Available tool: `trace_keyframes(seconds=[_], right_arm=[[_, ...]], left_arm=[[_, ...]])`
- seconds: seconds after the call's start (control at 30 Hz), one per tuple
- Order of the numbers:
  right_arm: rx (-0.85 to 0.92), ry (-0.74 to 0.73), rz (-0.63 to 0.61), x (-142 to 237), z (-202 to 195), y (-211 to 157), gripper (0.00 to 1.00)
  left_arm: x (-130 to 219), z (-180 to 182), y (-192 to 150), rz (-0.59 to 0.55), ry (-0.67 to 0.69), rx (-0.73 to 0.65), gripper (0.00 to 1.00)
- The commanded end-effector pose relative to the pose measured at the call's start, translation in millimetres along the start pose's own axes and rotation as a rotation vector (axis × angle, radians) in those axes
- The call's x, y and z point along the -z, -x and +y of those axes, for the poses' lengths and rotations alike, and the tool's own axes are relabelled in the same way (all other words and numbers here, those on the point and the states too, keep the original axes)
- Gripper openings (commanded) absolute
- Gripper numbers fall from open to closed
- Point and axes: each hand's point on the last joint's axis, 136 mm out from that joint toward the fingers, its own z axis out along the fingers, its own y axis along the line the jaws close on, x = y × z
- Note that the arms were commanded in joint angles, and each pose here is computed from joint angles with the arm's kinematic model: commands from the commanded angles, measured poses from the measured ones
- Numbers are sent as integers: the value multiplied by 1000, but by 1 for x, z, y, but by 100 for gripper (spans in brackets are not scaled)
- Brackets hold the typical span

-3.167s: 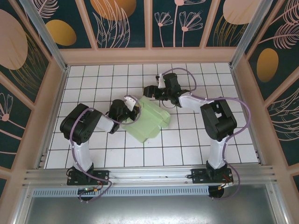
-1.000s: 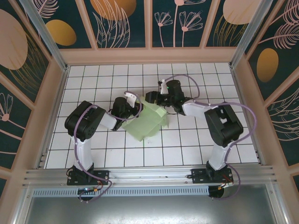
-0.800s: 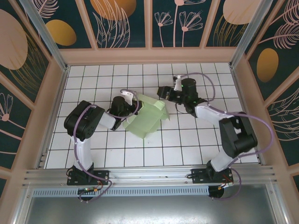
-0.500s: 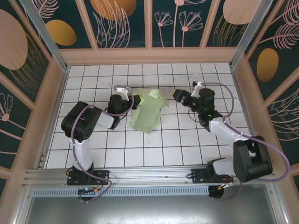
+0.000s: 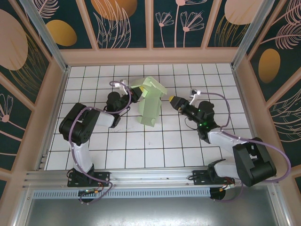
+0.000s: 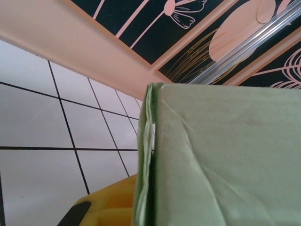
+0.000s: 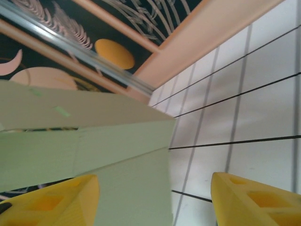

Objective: Fold the paper box

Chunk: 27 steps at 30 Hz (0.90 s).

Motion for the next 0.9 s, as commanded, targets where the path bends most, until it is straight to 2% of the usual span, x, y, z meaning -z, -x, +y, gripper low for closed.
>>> trace_keyframes(seconds=[0.0, 0.27, 0.6, 0.73, 0.87], right_arm=[[19, 138, -30, -15, 40, 11, 64], [6, 233, 12, -45, 64, 2, 59], [5, 217, -3, -45, 64, 4, 55], [-12, 200, 17, -49, 60, 1, 30], [-49, 175, 43, -55, 51, -4, 14]], left_arm=[[-2, -25, 20, -41, -85, -9, 0], [1, -25, 21, -48, -79, -28, 0], [5, -19, 18, -56, -57, -42, 0], [5, -20, 19, -50, -53, -76, 0], [6, -18, 20, -46, -20, -132, 0]])
